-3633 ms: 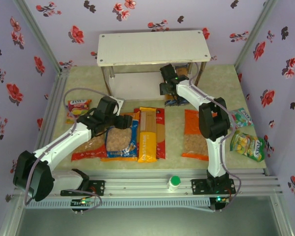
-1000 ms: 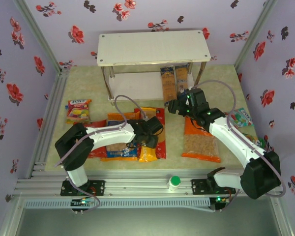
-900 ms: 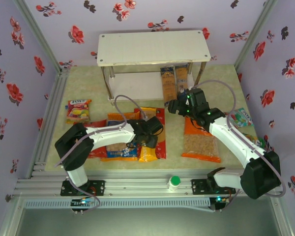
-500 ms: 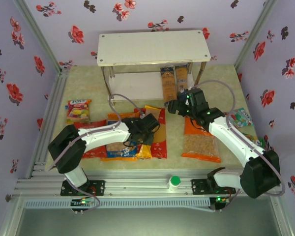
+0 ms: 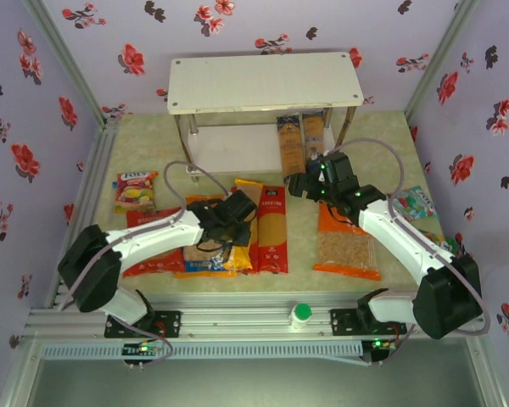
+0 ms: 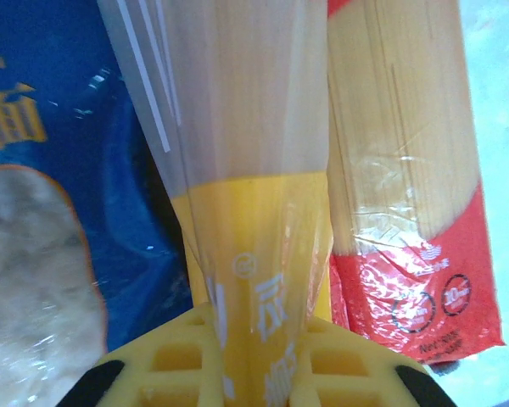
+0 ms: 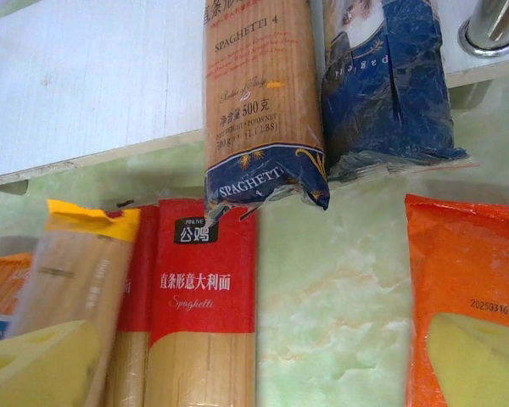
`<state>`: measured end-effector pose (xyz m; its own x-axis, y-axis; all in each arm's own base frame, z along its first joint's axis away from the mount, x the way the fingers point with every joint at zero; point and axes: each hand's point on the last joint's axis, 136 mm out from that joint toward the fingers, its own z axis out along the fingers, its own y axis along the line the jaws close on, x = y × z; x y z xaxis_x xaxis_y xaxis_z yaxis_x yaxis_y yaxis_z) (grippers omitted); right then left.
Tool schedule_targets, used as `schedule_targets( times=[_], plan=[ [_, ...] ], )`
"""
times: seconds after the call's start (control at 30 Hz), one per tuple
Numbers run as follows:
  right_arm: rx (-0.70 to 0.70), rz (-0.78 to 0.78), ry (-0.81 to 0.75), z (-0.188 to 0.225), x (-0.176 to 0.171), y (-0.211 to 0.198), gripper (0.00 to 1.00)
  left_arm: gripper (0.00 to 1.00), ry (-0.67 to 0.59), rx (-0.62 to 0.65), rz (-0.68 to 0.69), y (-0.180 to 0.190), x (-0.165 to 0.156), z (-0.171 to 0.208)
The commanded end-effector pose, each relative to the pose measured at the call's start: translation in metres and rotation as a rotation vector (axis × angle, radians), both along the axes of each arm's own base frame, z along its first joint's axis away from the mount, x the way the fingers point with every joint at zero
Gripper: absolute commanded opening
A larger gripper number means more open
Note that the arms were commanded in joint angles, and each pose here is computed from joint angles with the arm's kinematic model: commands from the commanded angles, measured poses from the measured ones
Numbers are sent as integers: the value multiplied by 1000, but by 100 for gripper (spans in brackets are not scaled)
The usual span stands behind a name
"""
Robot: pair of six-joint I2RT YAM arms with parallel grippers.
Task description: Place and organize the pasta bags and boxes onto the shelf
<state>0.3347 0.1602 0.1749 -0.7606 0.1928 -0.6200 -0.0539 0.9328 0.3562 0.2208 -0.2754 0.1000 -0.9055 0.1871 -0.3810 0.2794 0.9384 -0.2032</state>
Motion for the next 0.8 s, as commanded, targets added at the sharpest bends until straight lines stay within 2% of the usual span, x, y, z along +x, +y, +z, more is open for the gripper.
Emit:
schedule_targets(
  times=[0.0, 0.1, 0.27, 0.5, 0.77],
  plan=[
    [-33, -15, -11, 6, 6, -6, 99, 0, -111, -117, -5, -5, 17, 47],
    [-54, -19, -1, 3, 5, -9, 99, 0, -164, -191, -10, -9, 29, 72],
    [-76, -19, 10, 2, 3, -12, 99, 0, -269, -283, 2, -14, 69, 107],
    [-89, -23, 9, 6, 1, -15, 98, 0, -366, -286, 14, -25, 129, 129],
    [-96, -21, 25, 4, -1, -16, 98, 0, -391, -281, 12, -49, 184, 129]
  ],
)
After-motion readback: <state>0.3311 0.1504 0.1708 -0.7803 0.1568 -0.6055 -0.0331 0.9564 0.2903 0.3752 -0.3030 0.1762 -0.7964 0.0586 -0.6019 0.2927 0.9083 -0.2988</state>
